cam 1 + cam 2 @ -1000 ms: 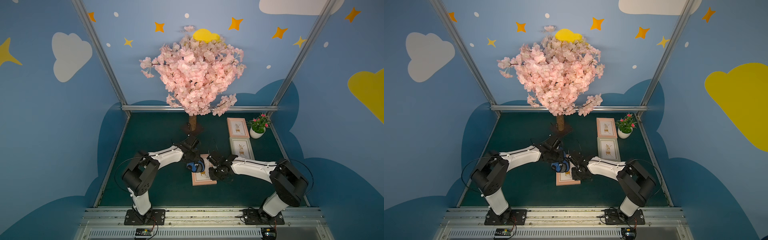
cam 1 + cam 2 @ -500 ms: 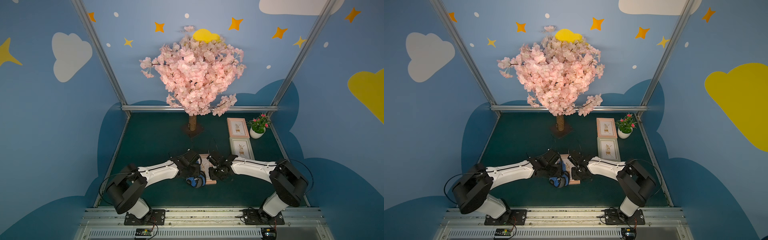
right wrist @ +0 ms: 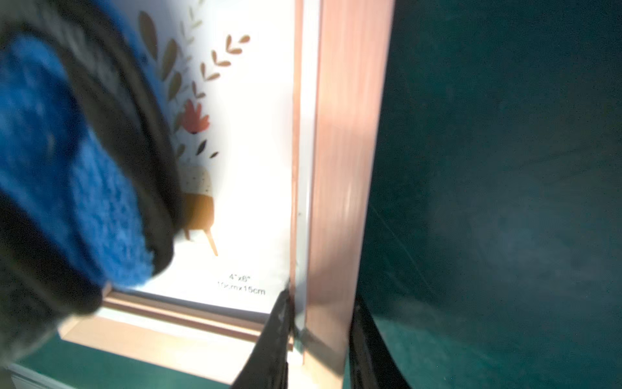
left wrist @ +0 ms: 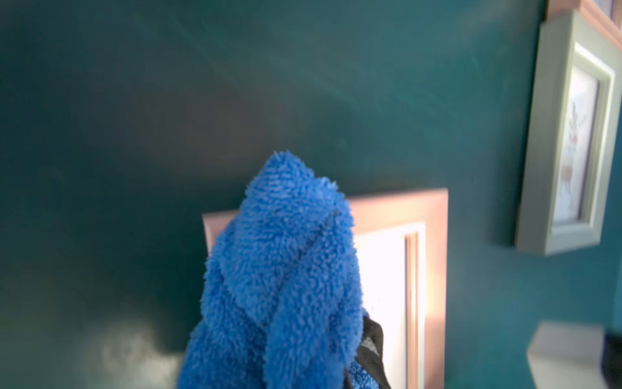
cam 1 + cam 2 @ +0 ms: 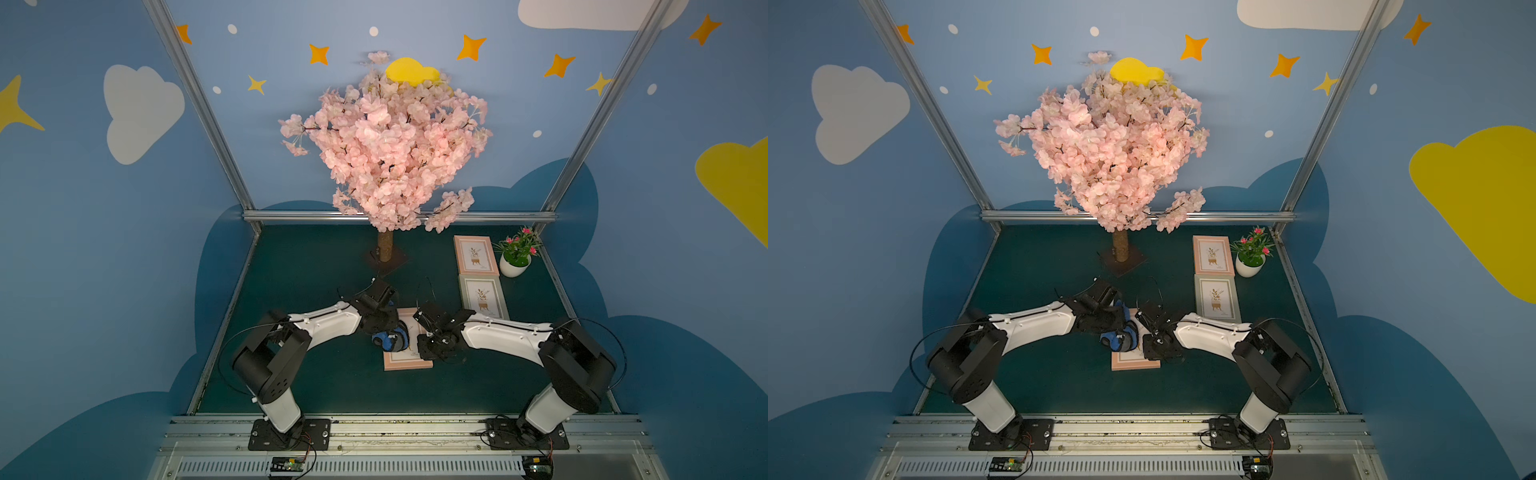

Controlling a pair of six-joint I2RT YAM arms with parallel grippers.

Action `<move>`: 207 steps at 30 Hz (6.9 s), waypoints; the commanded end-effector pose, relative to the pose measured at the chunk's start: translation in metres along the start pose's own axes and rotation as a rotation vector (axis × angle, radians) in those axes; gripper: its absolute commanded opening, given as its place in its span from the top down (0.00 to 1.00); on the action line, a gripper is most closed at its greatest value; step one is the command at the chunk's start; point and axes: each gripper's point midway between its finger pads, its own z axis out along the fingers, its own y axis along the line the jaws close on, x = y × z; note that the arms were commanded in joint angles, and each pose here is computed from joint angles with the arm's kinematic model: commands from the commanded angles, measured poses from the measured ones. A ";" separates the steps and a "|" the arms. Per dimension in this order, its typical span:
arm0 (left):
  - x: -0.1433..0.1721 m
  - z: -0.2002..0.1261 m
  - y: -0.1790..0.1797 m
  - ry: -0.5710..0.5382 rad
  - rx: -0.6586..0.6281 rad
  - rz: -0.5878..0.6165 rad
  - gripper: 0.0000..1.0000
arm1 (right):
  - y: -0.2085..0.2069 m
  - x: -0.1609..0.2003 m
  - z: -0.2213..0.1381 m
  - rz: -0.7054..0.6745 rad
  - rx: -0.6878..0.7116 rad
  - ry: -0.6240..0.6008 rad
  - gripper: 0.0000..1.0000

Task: Wipe the picture frame with a cloth
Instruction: Wipe the dirt from the picture frame.

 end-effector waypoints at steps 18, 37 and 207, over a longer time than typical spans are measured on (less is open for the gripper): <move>0.072 -0.012 0.021 0.128 -0.101 -0.003 0.97 | -0.003 0.005 0.013 0.005 0.022 0.030 0.80; 0.085 -0.001 -0.013 0.151 -0.009 0.042 0.97 | -0.001 0.004 0.014 0.004 0.018 0.030 0.80; 0.065 -0.039 0.044 0.067 -0.056 0.002 0.97 | 0.003 -0.003 0.016 -0.015 0.041 0.029 0.79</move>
